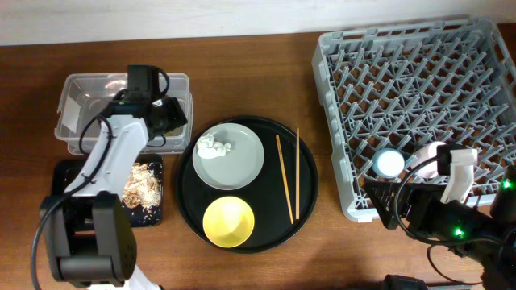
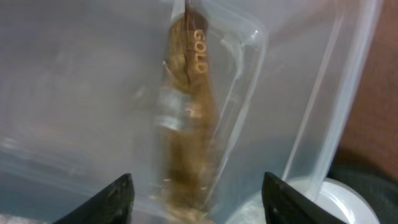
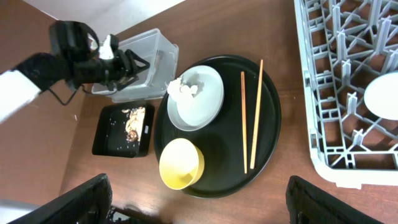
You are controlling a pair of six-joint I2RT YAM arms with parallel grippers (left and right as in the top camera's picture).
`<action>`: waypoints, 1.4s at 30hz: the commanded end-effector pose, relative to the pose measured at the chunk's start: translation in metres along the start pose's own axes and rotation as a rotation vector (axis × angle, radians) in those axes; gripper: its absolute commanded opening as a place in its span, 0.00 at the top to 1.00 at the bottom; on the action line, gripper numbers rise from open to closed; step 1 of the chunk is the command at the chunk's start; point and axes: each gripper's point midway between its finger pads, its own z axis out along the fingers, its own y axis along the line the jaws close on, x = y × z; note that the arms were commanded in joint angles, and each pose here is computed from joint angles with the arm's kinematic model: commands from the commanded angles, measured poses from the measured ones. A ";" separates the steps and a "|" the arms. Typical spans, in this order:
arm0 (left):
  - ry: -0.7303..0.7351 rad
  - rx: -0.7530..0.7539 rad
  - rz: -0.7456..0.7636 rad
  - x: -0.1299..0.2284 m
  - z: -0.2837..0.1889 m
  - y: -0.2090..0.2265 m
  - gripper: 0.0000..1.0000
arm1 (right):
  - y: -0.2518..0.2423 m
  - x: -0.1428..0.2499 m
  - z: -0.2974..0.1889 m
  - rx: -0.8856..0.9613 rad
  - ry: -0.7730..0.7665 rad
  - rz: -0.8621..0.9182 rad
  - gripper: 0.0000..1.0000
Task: Sort waste into correct bins and load items into the dishwasher rack
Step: 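Pick the gold wrapper off the white plate and carry it to the bin, then release the wrapper into the clear bin and retract the left arm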
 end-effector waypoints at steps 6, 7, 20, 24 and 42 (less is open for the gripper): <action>0.108 -0.134 0.481 0.103 0.005 -0.066 0.34 | 0.002 0.001 -0.001 -0.003 0.000 -0.015 0.10; 0.158 -0.174 0.491 0.116 0.032 -0.058 0.34 | 0.002 0.001 -0.001 -0.003 0.000 -0.015 0.10; -0.171 -0.239 0.172 -0.050 -0.069 0.017 0.91 | 0.002 0.001 -0.001 -0.003 -0.001 -0.016 0.10; -0.033 -0.082 0.258 -0.034 -0.085 -0.001 0.22 | -0.021 -0.003 -0.002 0.128 -0.022 -0.042 0.06; -0.656 0.314 0.450 0.083 -0.384 0.000 0.01 | -0.033 -0.005 -0.004 0.199 -0.030 -0.082 0.01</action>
